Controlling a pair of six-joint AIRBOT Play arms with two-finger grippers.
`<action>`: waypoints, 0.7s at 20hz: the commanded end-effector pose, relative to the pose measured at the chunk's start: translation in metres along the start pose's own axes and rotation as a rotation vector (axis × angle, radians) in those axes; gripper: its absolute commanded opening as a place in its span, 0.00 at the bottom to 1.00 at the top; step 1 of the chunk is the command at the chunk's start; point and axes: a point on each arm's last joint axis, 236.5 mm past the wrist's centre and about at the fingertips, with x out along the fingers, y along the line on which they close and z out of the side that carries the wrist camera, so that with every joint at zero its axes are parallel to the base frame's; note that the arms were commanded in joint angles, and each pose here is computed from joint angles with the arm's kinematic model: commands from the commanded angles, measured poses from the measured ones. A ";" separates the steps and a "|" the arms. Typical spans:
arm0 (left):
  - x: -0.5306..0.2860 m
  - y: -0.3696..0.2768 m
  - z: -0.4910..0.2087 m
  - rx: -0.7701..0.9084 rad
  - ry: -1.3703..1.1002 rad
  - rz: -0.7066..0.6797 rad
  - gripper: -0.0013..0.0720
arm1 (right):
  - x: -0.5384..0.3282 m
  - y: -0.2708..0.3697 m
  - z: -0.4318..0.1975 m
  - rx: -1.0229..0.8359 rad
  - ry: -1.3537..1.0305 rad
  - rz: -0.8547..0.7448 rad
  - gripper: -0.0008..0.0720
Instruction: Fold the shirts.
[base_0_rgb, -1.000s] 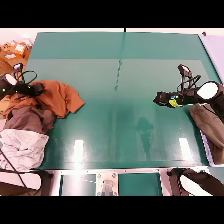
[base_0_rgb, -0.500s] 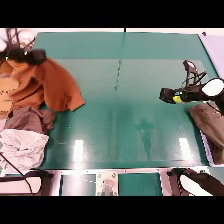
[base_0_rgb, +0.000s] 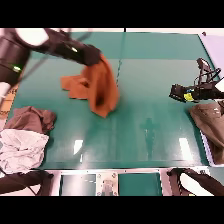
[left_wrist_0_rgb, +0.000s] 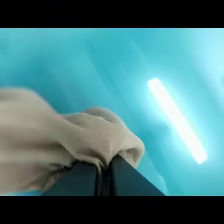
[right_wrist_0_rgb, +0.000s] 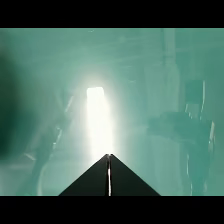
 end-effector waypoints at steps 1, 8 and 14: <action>0.049 -0.064 -0.059 0.019 0.175 -0.116 0.07 | -0.003 -0.009 0.000 0.027 0.006 -0.010 0.08; 0.059 -0.007 -0.088 -0.009 0.305 -0.004 0.98 | -0.001 0.005 -0.034 0.053 0.143 0.043 0.60; 0.003 0.138 -0.116 -0.279 0.415 0.204 0.98 | 0.046 0.065 -0.159 -0.069 0.418 0.123 0.76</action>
